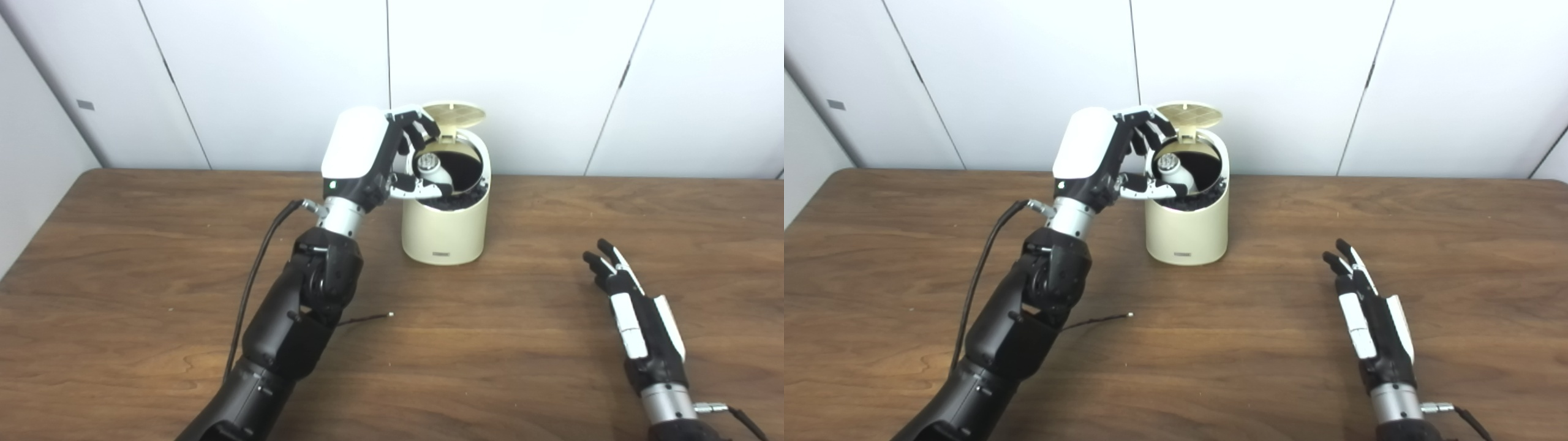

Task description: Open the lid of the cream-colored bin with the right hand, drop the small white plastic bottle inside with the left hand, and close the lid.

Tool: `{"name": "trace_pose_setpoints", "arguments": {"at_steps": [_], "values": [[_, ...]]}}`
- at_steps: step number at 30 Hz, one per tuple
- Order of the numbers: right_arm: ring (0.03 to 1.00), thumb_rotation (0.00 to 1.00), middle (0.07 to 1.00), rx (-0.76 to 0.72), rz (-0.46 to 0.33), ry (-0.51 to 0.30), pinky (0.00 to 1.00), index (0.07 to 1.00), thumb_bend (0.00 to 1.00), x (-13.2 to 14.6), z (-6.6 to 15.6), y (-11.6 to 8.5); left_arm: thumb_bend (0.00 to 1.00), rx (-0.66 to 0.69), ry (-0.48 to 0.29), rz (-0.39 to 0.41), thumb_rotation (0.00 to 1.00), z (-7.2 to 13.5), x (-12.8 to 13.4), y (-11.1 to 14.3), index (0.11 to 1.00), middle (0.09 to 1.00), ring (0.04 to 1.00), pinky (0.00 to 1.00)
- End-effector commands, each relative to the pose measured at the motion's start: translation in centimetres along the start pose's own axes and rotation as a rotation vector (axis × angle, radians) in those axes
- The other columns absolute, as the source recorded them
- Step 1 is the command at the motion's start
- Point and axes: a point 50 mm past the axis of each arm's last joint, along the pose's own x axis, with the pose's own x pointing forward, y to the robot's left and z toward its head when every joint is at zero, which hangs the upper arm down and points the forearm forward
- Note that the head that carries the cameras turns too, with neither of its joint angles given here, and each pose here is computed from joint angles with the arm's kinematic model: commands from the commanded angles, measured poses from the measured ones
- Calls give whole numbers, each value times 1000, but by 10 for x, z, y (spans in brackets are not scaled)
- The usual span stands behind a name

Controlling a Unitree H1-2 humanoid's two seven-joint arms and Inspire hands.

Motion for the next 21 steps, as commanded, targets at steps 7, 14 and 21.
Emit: {"name": "trace_pose_setpoints", "arguments": {"at_steps": [7,14,21], "values": [[930,1000,886,0,-7,11,999,943,686,-1,-2,-4,841,-90,-1,131,20,7,-10,56,555,501,395,308],[924,1000,884,-4,-8,10,983,940,698,2,-4,-6,861,-209,132,134,2,-3,-41,79,539,489,363,271],[931,1000,891,13,-10,-3,965,943,715,3,-4,-8,523,-289,337,60,63,-40,-71,83,494,555,469,373]]}}
